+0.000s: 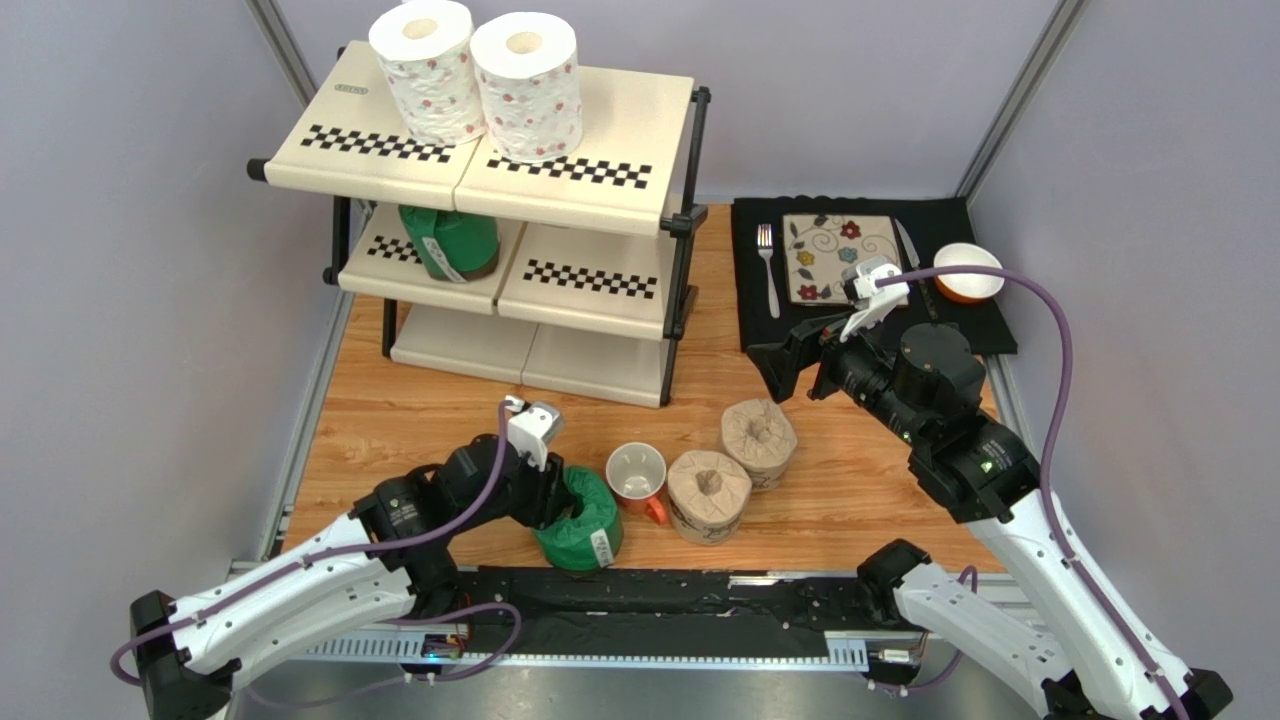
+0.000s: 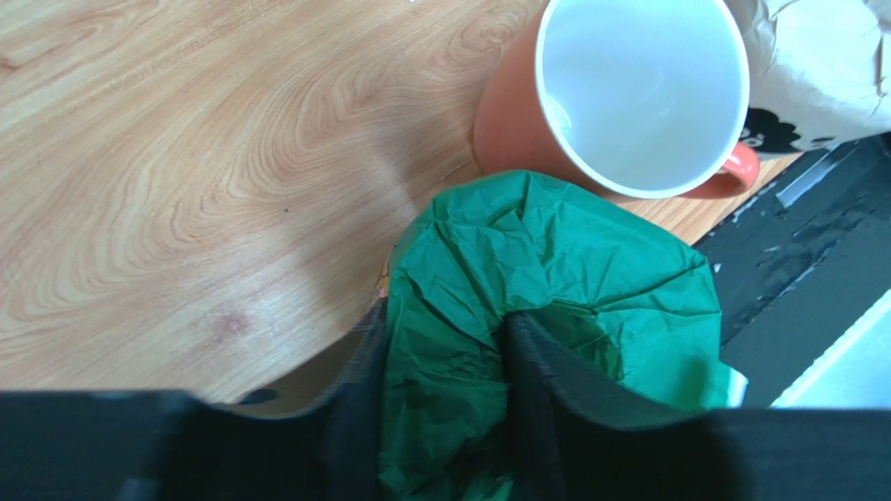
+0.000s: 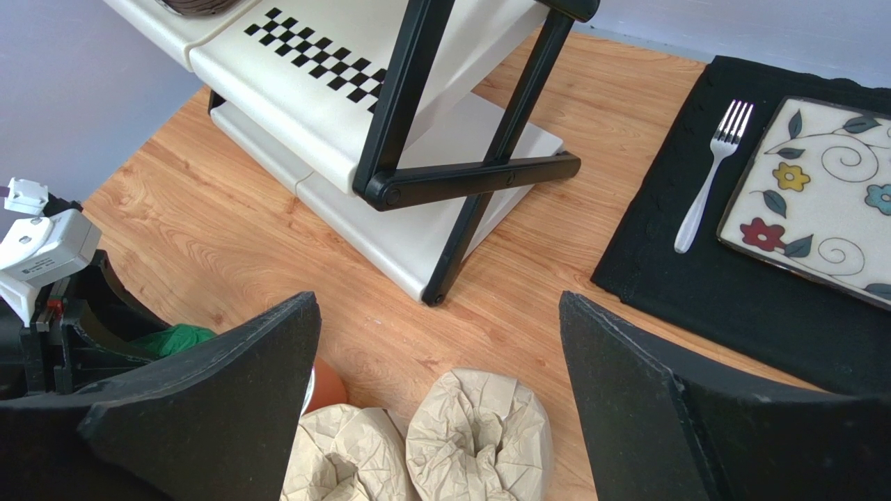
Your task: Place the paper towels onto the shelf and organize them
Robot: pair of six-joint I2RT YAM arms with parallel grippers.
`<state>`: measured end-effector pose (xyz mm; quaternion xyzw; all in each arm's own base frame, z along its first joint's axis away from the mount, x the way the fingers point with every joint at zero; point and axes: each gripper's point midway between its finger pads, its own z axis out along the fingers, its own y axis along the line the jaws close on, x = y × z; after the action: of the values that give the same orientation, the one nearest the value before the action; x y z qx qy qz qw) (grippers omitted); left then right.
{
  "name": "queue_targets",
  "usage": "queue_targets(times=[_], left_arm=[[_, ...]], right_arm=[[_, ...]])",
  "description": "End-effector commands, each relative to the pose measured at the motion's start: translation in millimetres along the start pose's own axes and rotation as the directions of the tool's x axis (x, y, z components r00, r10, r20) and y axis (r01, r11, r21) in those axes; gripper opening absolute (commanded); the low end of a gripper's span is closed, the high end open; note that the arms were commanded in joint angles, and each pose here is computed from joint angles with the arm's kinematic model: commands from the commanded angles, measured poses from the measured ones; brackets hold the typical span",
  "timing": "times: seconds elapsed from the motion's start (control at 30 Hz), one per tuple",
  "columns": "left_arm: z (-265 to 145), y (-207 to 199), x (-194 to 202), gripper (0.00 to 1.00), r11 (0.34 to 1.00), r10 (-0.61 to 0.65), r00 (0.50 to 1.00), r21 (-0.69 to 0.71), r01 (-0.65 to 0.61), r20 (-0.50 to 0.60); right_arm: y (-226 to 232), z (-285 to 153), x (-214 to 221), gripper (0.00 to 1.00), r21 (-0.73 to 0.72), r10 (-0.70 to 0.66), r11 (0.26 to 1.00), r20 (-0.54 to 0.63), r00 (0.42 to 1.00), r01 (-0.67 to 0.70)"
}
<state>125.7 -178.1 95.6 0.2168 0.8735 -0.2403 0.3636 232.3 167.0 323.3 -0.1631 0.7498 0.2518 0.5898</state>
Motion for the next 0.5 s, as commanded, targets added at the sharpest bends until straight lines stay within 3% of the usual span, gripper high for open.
queue_targets(times=[0.0, 0.07, 0.3, 0.47], left_arm=[[1, 4, 12, 0.35, 1.000, 0.015, 0.999, -0.007, -0.016, -0.038], [-2, 1, 5, 0.26, 1.000, 0.014, 1.000, 0.001, -0.014, -0.020], [-29, -3, -43, 0.25, 0.999, 0.024, 0.996, -0.031, -0.022, 0.084], [-70, 6, -109, 0.25, 0.987, 0.080, 0.969, -0.152, -0.045, 0.234]], right_arm=[[1, -3, -13, 0.89, 0.004, -0.004, 1.000, 0.050, 0.999, 0.003], [1, -3, -14, 0.89, 0.002, -0.004, 1.000, 0.053, 0.999, 0.004], [0, -5, -15, 0.89, 0.006, -0.007, 1.000, 0.054, 0.999, 0.006], [-1, -6, -14, 0.89, 0.012, -0.011, 1.000, 0.052, 0.999, 0.011]])
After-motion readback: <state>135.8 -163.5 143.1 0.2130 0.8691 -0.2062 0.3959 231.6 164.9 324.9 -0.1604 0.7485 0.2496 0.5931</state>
